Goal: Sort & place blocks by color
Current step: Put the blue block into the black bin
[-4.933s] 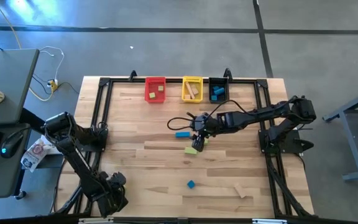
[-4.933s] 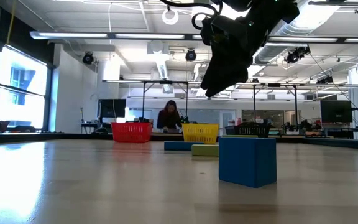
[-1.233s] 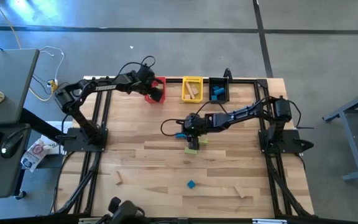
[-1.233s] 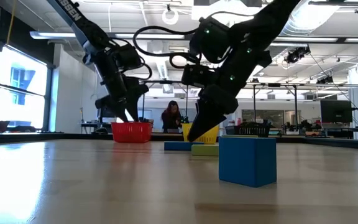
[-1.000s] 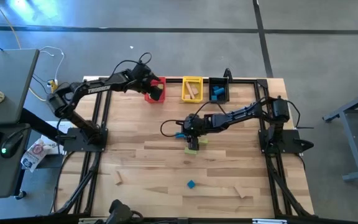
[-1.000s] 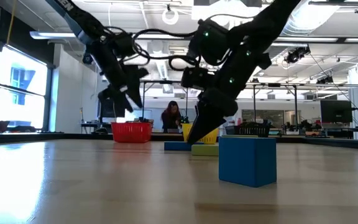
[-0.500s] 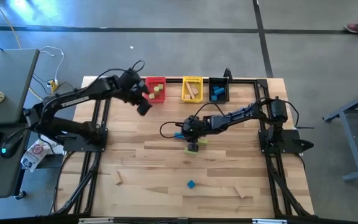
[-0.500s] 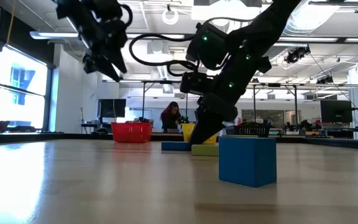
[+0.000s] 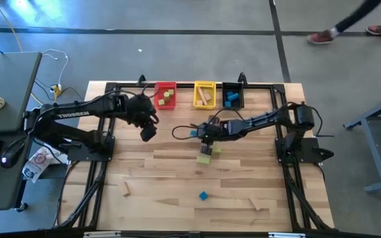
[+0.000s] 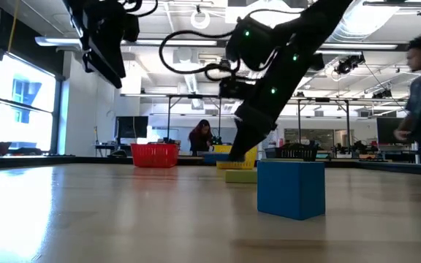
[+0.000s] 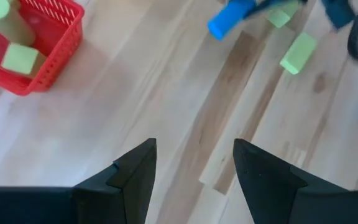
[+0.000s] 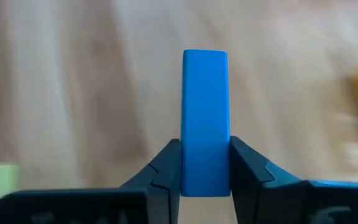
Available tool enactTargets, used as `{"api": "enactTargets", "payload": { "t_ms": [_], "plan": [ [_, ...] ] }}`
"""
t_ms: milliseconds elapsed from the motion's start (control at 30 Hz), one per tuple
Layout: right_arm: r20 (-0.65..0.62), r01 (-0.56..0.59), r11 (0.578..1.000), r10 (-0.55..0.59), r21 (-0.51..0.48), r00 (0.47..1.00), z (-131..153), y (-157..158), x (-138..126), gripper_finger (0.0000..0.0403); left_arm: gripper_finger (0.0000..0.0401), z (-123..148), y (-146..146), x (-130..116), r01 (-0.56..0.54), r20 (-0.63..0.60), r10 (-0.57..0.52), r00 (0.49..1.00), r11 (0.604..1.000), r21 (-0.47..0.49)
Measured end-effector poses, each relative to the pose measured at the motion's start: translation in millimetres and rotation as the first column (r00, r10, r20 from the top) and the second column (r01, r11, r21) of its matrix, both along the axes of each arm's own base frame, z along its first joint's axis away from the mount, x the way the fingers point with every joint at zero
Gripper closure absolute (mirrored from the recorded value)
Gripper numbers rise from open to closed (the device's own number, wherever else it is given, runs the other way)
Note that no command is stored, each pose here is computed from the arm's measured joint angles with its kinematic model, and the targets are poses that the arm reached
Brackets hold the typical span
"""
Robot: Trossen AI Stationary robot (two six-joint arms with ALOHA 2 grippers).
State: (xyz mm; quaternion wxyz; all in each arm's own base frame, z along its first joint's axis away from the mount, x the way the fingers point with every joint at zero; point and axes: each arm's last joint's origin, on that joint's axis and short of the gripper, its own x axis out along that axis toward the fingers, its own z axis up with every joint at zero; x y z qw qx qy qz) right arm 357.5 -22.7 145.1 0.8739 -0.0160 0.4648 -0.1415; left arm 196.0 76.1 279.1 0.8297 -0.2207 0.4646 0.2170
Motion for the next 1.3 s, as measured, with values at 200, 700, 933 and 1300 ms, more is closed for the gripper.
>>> {"api": "enactTargets", "payload": {
  "t_ms": [200, 700, 933, 1300],
  "plan": [
    [-0.014, 0.173, 0.977, -0.176, -0.124, 0.984, 31, -9, -21, 0.0329, 0.0201, 0, -20, 7, 0.024, -0.015, -0.023, 1.000, 0.998, 0.052],
    [0.127, 0.628, 0.747, -0.617, -0.218, 0.777, 86, -71, -74, 0.0329, 0.0201, 1, -59, 14, 0.049, -0.003, -0.049, 0.999, 0.993, 0.103],
    [0.028, 0.694, 0.709, -0.697, -0.126, 0.717, 69, -110, -83, 0.0329, 0.0201, 1, -79, 15, 0.075, 0.011, -0.076, 0.997, 0.993, 0.094],
    [-0.108, 0.739, 0.673, -0.736, -0.020, 0.668, 45, -145, -95, 0.0326, 0.0201, 1, -109, 12, 0.130, 0.032, -0.132, 0.991, 0.990, 0.046]
  ]
}}
